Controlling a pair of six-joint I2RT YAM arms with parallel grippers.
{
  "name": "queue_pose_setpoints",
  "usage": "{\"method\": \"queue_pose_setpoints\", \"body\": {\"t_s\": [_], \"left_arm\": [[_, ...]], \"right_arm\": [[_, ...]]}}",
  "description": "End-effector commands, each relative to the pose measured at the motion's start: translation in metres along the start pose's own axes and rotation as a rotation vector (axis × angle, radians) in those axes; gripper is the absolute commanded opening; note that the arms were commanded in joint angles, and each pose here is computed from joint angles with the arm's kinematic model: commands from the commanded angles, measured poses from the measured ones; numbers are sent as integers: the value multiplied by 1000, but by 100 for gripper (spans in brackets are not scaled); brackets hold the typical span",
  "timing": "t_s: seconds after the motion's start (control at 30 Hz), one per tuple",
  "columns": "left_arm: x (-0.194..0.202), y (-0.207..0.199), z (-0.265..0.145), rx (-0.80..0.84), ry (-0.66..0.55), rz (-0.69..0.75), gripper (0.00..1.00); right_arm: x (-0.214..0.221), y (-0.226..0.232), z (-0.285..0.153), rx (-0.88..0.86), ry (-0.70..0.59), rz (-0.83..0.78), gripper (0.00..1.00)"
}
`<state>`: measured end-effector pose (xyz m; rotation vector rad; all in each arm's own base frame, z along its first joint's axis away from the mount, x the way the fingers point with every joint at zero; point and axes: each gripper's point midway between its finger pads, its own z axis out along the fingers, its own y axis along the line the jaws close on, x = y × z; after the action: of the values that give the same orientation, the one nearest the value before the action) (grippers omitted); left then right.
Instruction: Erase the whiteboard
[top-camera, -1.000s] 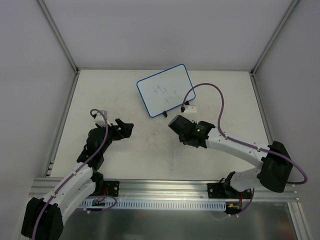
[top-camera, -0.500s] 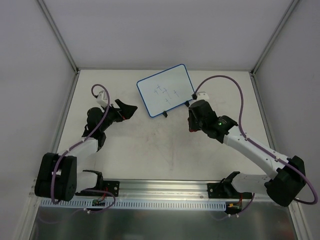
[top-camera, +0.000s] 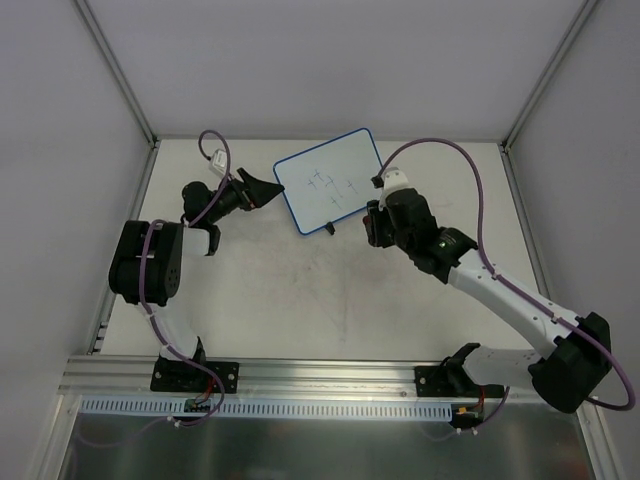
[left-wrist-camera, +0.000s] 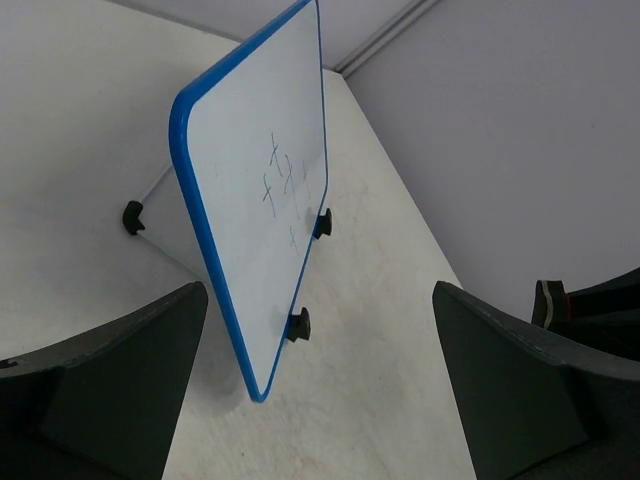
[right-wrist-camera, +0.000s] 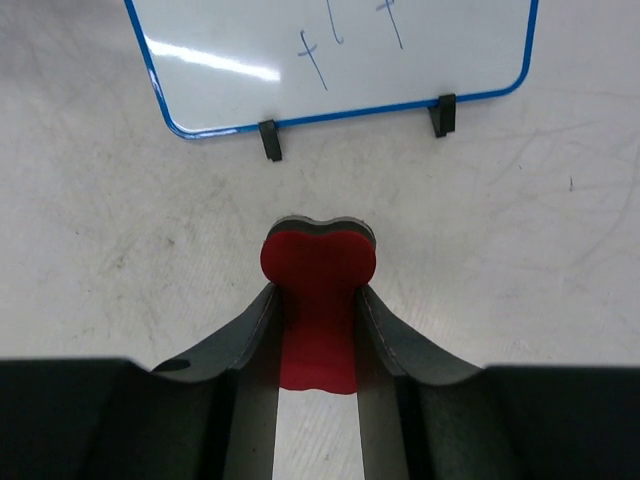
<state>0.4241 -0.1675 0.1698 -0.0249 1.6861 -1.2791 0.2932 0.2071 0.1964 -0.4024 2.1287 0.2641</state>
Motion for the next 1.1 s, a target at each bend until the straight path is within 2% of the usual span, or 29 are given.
{"method": "queue_pose_setpoints", "body": {"t_s": [0.0, 0.2, 0.57, 0.83, 1.07], "left_arm": [[-23, -25, 14, 165, -20, 145, 97], [-24, -2, 25, 111, -23, 136, 96], [-24, 15, 33, 97, -34, 146, 96], [-21, 25, 46, 161, -34, 99, 86], [-21, 28, 54, 204, -39, 104, 84]], "right_arm": [[-49, 17, 1, -85, -109, -23, 0], [-59, 29, 18, -126, -99, -25, 0], [-73, 43, 57, -170, -93, -17, 0], [-91, 55, 96, -191, -131, 4, 0], [-102, 64, 130, -206, -134, -24, 0]]}}
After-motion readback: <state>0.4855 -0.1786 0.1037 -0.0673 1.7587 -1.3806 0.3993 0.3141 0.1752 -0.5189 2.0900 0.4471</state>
